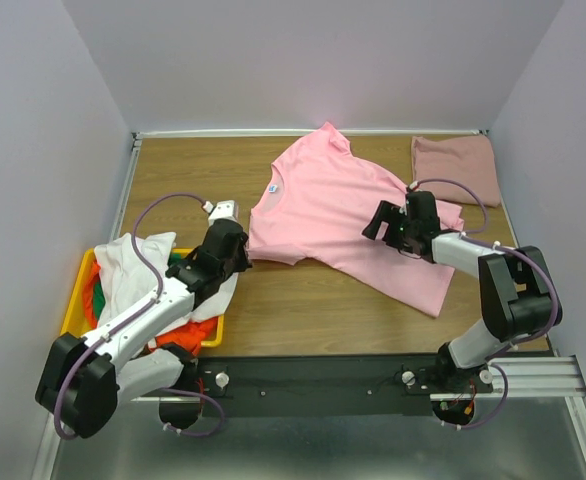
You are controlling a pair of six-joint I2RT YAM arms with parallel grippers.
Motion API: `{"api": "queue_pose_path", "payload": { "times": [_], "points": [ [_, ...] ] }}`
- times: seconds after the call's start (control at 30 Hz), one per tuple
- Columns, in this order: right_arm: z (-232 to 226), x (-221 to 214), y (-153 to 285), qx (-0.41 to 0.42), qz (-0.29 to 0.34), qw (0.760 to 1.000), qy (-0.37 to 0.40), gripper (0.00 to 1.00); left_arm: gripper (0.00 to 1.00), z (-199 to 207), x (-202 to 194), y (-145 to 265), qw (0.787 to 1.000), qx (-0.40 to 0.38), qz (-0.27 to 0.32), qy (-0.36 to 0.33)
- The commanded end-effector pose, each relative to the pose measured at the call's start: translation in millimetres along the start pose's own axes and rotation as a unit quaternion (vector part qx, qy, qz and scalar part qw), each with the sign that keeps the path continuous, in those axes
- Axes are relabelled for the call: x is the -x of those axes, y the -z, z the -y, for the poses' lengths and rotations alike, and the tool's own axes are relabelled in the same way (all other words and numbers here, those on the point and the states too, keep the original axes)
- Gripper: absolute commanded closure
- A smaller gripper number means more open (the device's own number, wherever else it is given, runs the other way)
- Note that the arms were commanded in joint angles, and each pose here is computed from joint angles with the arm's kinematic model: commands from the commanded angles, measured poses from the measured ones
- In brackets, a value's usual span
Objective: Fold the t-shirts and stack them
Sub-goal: Fold the tshirt
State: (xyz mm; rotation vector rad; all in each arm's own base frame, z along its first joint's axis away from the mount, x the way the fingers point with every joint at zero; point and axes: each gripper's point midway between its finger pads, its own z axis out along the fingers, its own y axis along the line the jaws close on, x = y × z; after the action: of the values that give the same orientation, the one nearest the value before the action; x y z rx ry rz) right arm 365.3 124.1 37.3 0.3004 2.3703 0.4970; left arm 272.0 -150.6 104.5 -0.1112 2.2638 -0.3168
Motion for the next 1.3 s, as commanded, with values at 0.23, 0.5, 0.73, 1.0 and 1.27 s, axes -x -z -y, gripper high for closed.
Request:
{"api": "queue_pose_path", "payload": {
  "times": [0.23, 0.5, 0.73, 1.0, 1.27],
  "points": [
    [-10.4, -12.8, 8.2, 0.006, -0.041, 0.999, 0.003, 0.01, 1.00, 2.5, 38.2, 1.0, 0.998, -0.027, 0.052, -0.010],
    [7.7, -11.7, 50.5, -0.055, -0.017, 0.998, 0.019, 0.01, 1.00, 2.3, 81.5, 2.0, 0.994, -0.019, 0.104, -0.010],
    [42.4, -40.7, 81.2, -0.128, -0.031, 0.991, -0.002, 0.02, 1.00, -6.5, 121.2, -15.5, 0.991, -0.030, 0.133, -0.010],
    [64.4, -69.7, 80.9, -0.171, -0.068, 0.983, -0.023, 0.02, 1.00, 1.0, 133.7, -23.7, 0.987, -0.071, 0.142, -0.021],
    [77.7, -66.2, 62.6, -0.215, -0.076, 0.973, -0.019, 0.00, 1.00, -0.8, 130.9, -24.0, 0.987, -0.072, 0.146, -0.021]
  ]
}}
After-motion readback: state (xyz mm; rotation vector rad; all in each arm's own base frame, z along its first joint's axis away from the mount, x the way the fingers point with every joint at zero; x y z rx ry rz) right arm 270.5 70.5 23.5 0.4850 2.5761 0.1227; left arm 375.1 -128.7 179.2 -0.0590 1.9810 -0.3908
